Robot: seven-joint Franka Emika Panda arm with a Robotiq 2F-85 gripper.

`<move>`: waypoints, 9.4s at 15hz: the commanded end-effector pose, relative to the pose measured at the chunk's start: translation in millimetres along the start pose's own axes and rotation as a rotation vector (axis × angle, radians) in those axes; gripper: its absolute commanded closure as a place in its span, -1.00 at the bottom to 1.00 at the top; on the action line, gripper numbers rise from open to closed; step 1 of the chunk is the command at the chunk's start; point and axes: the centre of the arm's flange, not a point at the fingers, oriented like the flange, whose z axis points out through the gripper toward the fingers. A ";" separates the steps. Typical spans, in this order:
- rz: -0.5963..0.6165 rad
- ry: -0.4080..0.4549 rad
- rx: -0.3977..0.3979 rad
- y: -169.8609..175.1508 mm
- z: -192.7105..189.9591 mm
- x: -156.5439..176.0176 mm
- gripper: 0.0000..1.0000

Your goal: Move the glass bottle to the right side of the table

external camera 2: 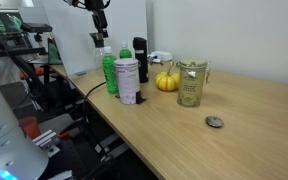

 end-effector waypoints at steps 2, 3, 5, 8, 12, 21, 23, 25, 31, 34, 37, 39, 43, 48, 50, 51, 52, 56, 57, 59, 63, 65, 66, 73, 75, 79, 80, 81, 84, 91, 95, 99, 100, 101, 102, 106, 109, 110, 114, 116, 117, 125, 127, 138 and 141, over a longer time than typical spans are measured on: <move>0.021 -0.024 0.026 1.7 8.3 -3.2 -0.83; 0.018 -0.028 0.026 1.4 9.9 -4.2 -0.68; 0.018 -0.032 0.027 0.9 11.6 -5.6 -0.31; 0.018 -0.036 0.032 -0.3 12.2 -6.8 0.14; 0.011 -0.044 0.030 -2.3 14.7 -8.7 0.70; 0.030 -0.064 0.111 -7.6 10.6 -8.0 0.90; 0.040 -0.074 0.144 -9.5 9.5 -7.6 0.94; 0.043 -0.085 0.160 -9.8 9.9 -7.5 0.93; 0.050 -0.115 0.202 -8.0 10.1 -5.5 0.93; 0.060 -0.108 0.217 -5.3 3.5 -4.3 0.93; 0.072 -0.089 0.232 -1.5 -5.1 -0.4 0.93; 0.080 -0.075 0.243 1.7 -10.5 3.7 0.93; 0.079 -0.042 0.258 7.9 -28.7 10.9 0.93; 0.070 0.030 0.304 10.5 -66.9 14.9 0.93; 0.080 0.064 0.328 14.6 -82.8 18.1 0.93; 0.086 0.080 0.336 17.8 -90.7 20.0 0.93; 0.089 0.091 0.342 20.6 -96.4 21.8 0.93; 0.093 0.118 0.361 35.2 -114.9 29.1 0.93; 0.096 0.123 0.370 38.9 -118.9 30.6 0.93; 0.101 0.131 0.400 47.8 -129.4 32.8 0.93; 0.118 0.149 0.476 66.2 -153.4 34.5 0.93; 0.127 0.164 0.501 74.2 -162.4 35.2 0.93; 0.136 0.175 0.509 79.4 -167.2 35.9 0.93; 0.221 0.257 0.520 118.9 -193.3 45.4 0.93; 0.247 0.289 0.512 131.1 -203.1 48.4 0.93; 0.326 0.350 0.467 164.9 -219.5 58.4 0.93; 0.347 0.369 0.452 175.2 -223.9 61.2 0.93; 0.371 0.391 0.434 186.3 -229.3 63.9 0.93; 0.443 0.448 0.382 215.9 -243.3 68.7 0.93; 0.520 0.469 0.312 244.0 -242.0 68.5 0.72; 0.525 0.470 0.307 242.5 -241.8 68.2 0.72; 0.571 0.467 0.307 247.4 -242.8 65.3 0.93; 0.602 0.448 0.312 251.8 -244.8 60.0 0.93; 0.635 0.434 0.306 257.7 -246.7 54.1 0.93; 0.667 0.416 0.302 263.7 -248.4 48.8 0.93; 0.799 0.367 0.278 295.9 -266.6 12.2 0.93; 0.895 0.353 0.233 316.3 -268.7 -16.5 0.93; 0.929 0.344 0.212 323.0 -261.2 -23.8 0.93; 1.068 0.301 0.172 347.5 -206.9 -31.3 0.93; 1.132 0.270 0.164 359.1 -175.7 -27.0 0.93; 1.166 0.268 0.152 365.5 -163.1 -25.7 0.93; 1.395 0.182 0.228 403.0 -101.4 -35.6 0.93; 1.409 0.166 0.248 407.0 -94.2 -35.9 0.93; 1.371 0.149 0.194 400.0 -92.6 -31.8 0.72; 1.370 0.133 0.205 400.9 -83.4 -30.4 0.93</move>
